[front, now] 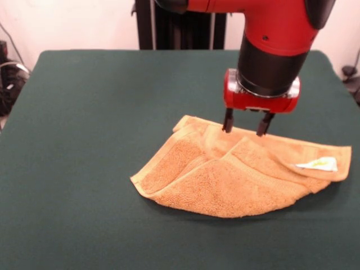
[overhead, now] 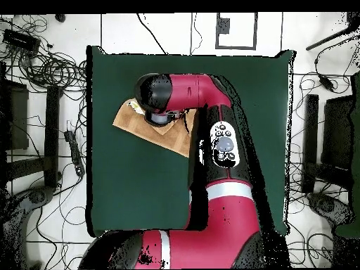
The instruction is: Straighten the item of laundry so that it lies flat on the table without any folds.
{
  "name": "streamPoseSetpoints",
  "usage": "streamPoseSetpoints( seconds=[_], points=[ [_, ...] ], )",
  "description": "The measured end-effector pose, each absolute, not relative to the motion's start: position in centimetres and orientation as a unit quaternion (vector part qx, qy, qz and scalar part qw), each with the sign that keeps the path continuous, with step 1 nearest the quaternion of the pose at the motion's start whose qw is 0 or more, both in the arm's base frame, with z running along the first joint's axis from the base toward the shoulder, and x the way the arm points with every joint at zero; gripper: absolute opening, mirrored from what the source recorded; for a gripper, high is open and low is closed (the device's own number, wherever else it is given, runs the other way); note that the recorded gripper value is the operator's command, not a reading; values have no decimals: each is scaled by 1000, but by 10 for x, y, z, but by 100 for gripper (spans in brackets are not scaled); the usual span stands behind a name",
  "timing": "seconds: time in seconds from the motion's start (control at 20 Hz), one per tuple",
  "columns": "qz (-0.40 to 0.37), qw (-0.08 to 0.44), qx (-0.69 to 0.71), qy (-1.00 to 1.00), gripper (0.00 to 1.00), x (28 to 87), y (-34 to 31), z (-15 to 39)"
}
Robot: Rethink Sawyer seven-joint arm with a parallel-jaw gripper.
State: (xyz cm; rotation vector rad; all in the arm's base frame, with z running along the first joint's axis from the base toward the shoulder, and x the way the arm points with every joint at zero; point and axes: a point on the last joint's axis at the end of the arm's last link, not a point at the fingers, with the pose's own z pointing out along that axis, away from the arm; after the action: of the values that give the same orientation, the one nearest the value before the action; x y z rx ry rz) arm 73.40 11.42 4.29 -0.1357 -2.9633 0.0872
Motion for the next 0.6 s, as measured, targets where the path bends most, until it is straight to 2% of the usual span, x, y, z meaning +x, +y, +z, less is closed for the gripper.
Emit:
streamPoseSetpoints(
  seconds=[0.3, 0.6],
  points=[
    [7, 21, -45, -999, 100, 752, 119, 33],
    [2, 3, -47, -999, 100, 756, 118, 22]
  ],
)
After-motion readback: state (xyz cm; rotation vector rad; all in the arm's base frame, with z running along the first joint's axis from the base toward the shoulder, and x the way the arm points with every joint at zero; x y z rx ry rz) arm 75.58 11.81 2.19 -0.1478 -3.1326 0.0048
